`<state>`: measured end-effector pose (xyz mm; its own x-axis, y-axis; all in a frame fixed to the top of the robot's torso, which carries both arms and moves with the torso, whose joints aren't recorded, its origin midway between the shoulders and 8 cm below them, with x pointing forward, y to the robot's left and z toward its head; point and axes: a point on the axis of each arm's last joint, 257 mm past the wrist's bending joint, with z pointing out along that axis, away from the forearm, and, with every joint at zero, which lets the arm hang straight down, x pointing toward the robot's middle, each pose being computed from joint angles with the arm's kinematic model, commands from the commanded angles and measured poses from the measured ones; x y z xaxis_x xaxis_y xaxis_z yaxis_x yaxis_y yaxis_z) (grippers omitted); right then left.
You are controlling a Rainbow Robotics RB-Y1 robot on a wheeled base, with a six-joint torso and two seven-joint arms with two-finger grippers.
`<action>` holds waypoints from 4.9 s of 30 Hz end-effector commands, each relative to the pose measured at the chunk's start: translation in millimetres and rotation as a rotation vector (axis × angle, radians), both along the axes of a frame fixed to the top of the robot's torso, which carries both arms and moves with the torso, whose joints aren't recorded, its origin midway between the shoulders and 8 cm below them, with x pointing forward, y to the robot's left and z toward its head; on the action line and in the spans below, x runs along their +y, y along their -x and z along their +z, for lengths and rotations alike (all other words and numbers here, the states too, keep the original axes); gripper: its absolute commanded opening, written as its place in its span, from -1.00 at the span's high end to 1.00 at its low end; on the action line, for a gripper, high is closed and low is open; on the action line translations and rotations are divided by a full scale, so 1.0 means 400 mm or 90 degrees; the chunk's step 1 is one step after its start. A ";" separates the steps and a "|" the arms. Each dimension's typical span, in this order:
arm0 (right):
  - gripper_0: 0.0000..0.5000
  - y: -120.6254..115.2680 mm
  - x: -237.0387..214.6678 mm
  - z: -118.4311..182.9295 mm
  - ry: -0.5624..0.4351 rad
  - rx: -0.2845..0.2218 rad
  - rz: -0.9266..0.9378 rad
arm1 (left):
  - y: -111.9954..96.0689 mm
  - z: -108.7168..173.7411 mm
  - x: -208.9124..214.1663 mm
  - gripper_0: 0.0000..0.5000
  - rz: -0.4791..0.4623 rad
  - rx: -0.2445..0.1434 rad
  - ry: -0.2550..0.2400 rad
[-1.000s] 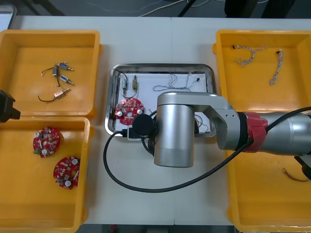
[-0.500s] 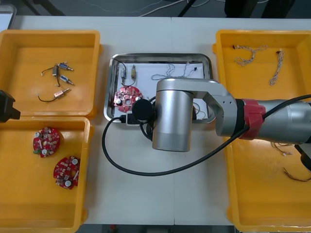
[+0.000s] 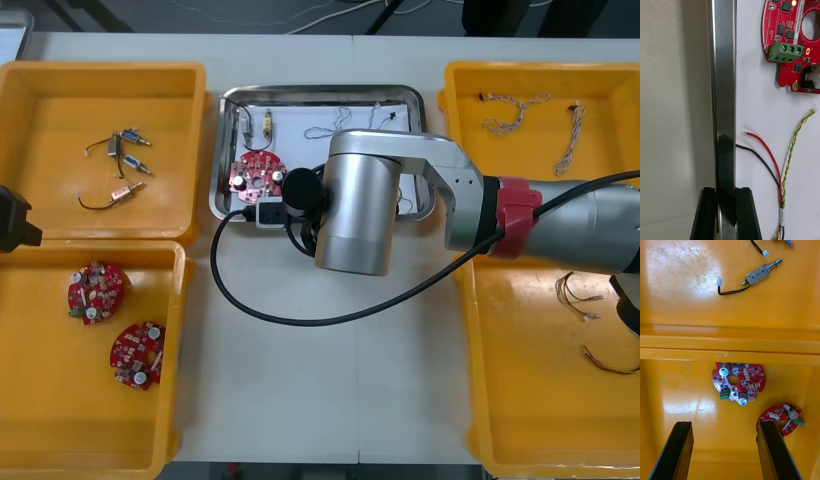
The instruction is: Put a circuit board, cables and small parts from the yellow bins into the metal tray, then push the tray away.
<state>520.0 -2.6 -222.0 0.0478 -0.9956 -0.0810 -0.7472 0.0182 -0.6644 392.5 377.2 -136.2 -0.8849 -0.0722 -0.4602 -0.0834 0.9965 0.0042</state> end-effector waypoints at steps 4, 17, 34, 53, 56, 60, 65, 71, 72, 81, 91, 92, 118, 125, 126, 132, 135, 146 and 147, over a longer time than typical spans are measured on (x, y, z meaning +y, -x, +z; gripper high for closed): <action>1.00 -0.075 0.046 0.120 -0.012 -0.058 0.038 | 0.015 0.035 0.046 -1.00 -0.035 -0.010 -0.060; 1.00 -0.151 0.052 0.187 -0.011 -0.101 0.053 | 0.015 0.035 0.046 -1.00 -0.035 -0.010 -0.060; 1.00 -0.235 0.069 0.242 -0.041 -0.156 0.086 | 0.015 0.035 0.046 -1.00 -0.035 -0.010 -0.060; 0.97 -0.285 0.074 0.273 -0.049 -0.200 0.117 | 0.015 0.035 0.046 -1.00 -0.035 -0.010 -0.060; 0.29 -0.285 0.074 0.274 -0.048 -0.201 0.117 | 0.015 0.035 0.046 -1.00 -0.035 -0.010 -0.060; -0.77 -0.284 0.075 0.274 -0.047 -0.201 0.120 | 0.015 0.035 0.046 -1.00 -0.035 -0.010 -0.060; -1.00 -0.277 0.081 0.271 -0.044 -0.199 0.126 | 0.015 0.035 0.046 -1.00 -0.035 -0.010 -0.060; -1.00 -0.252 0.087 0.276 -0.033 -0.190 0.122 | 0.015 0.035 0.046 -1.00 -0.035 -0.010 -0.060; -1.00 -0.246 0.087 0.281 -0.031 -0.190 0.122 | 0.015 0.035 0.046 -1.00 -0.035 -0.010 -0.060; -1.00 -0.191 0.071 0.294 -0.026 -0.173 0.114 | 0.015 0.035 0.046 -1.00 -0.035 -0.010 -0.060; -1.00 -0.140 -0.009 0.323 -0.025 -0.148 0.087 | 0.015 0.035 0.046 -1.00 -0.035 -0.010 -0.060; -1.00 -0.138 -0.029 0.325 -0.029 -0.137 0.078 | 0.015 0.035 0.046 -1.00 -0.035 -0.010 -0.060; -1.00 -0.100 -0.457 0.407 -0.080 0.009 -0.171 | 0.015 0.035 0.046 -1.00 -0.035 -0.010 -0.060; -1.00 -0.064 -0.552 0.399 -0.124 0.059 -0.253 | 0.015 0.035 0.046 -1.00 -0.035 -0.010 -0.060; -1.00 -0.056 -0.571 0.396 -0.137 0.070 -0.278 | 0.015 0.035 0.046 -1.00 -0.035 -0.010 -0.060; -1.00 -0.021 -0.635 0.384 -0.188 0.106 -0.372 | 0.015 0.035 0.046 -1.00 -0.035 -0.010 -0.060; -1.00 0.005 -0.678 0.368 -0.217 0.128 -0.443 | 0.015 0.035 0.046 -1.00 -0.035 -0.010 -0.060; -1.00 0.097 -0.823 0.323 -0.300 0.181 -0.647 | 0.015 0.035 0.046 -1.00 -0.035 -0.010 -0.060; -1.00 0.101 -0.825 0.322 -0.305 0.183 -0.653 | 0.015 0.035 0.046 -1.00 -0.035 -0.010 -0.060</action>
<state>487.4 -303.5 -107.5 -0.7992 -0.5193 -0.3026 -0.4589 0.8523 -0.2509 391.6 377.5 -137.1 -0.8859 -0.0722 -0.4583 -0.0838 0.9965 0.0051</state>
